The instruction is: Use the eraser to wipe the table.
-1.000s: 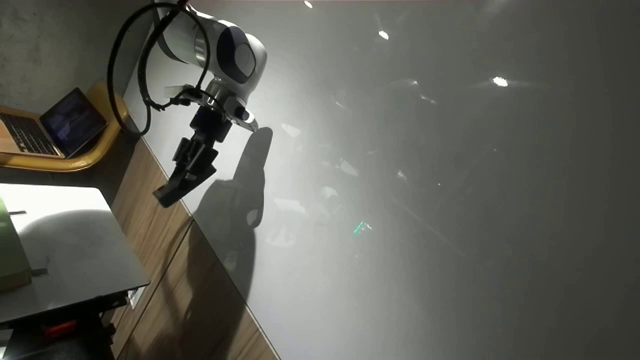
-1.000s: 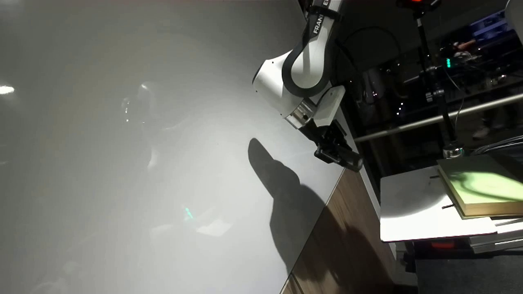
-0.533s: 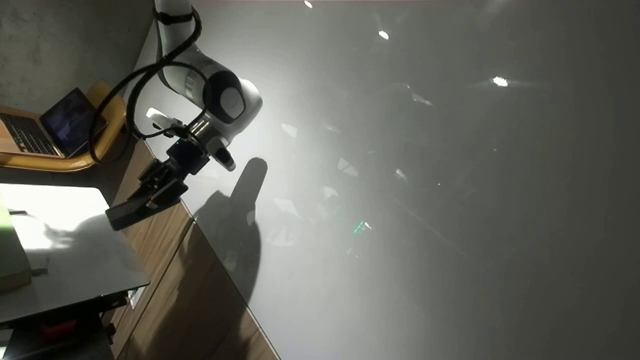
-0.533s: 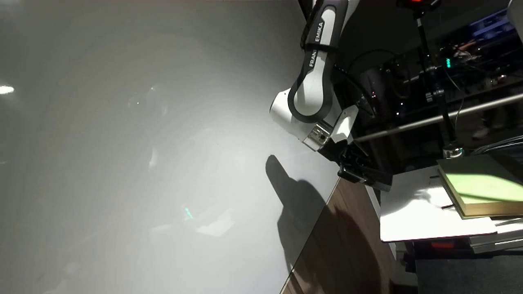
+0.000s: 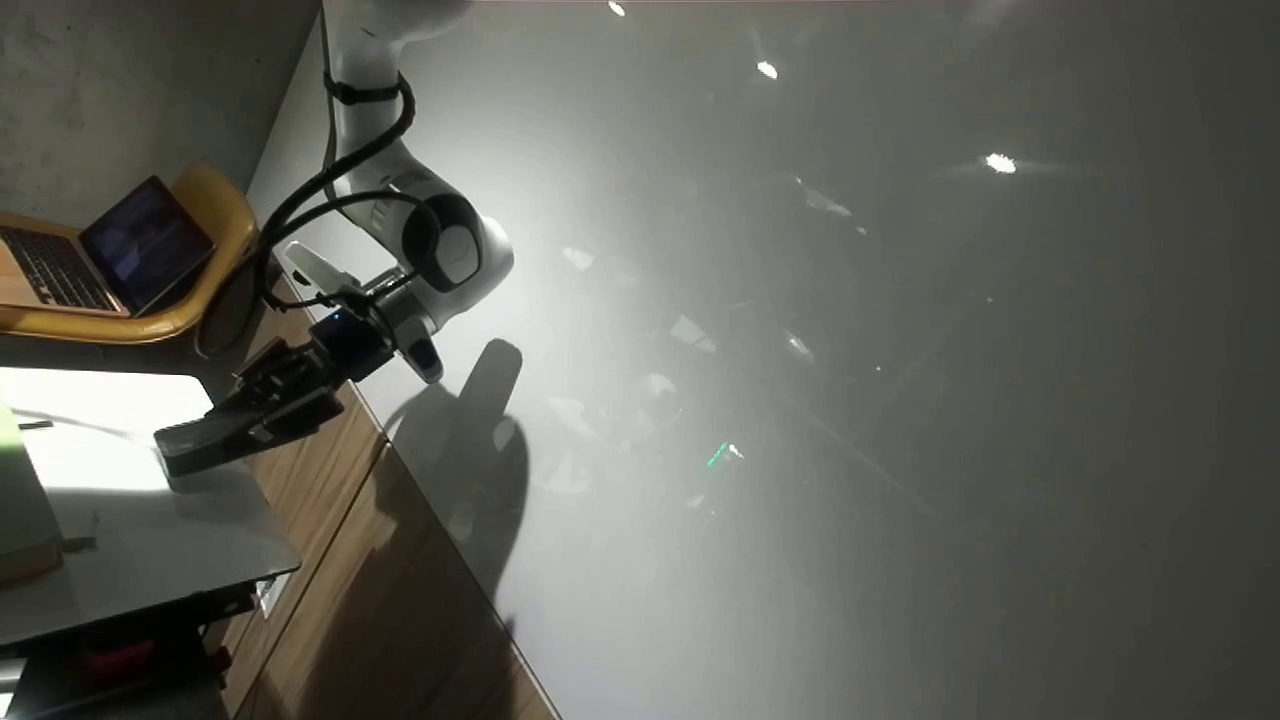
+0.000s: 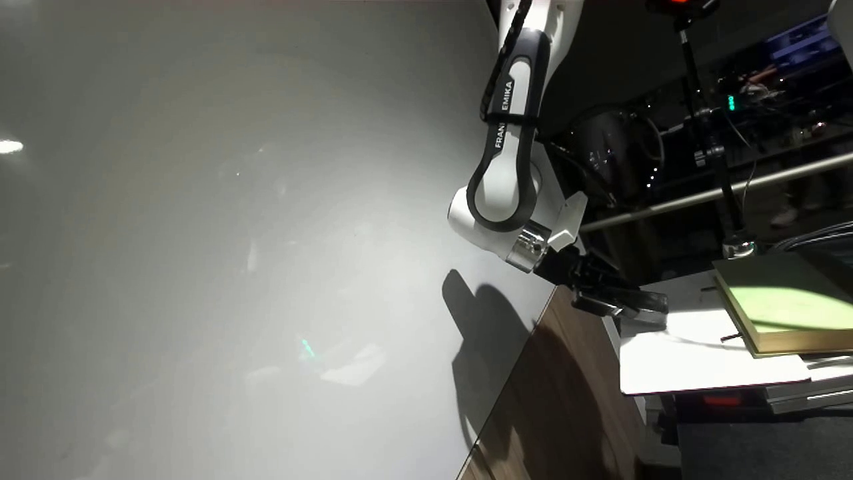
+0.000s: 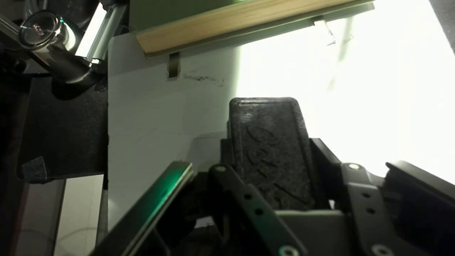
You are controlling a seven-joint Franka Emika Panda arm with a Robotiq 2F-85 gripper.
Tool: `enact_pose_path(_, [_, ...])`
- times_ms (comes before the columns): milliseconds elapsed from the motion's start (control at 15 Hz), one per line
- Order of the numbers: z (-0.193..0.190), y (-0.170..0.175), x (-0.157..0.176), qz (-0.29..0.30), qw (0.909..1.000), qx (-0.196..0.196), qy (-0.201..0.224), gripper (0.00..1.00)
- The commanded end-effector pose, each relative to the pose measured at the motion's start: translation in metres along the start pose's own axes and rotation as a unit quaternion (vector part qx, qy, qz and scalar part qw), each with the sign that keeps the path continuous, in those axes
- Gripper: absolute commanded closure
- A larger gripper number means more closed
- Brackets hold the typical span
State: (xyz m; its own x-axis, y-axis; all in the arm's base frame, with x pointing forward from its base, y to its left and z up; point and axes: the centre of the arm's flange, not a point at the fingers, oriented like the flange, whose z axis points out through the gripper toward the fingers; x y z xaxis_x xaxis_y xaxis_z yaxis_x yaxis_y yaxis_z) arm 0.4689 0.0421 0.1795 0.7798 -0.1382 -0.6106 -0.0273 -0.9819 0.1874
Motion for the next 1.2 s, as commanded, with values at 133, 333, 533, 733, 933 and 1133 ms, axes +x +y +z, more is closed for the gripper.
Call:
enact_pose_path(133, [-0.005,-0.001,0.014,-0.025,0.9986,0.011,-0.045,0.71])
enact_pose_path(333, [-0.004,-0.005,0.020,-0.034,0.9977,0.011,-0.058,0.71])
enact_pose_path(533, [-0.005,-0.004,0.026,-0.037,0.9971,0.009,-0.066,0.71])
enact_pose_path(733, [-0.003,-0.006,0.031,-0.043,0.9959,0.005,-0.079,0.33])
enact_pose_path(933, [-0.001,-0.007,0.036,-0.047,0.9947,0.003,-0.092,0.13])
enact_pose_path(1133, [0.001,-0.008,0.041,-0.052,0.9937,0.003,-0.099,0.33])
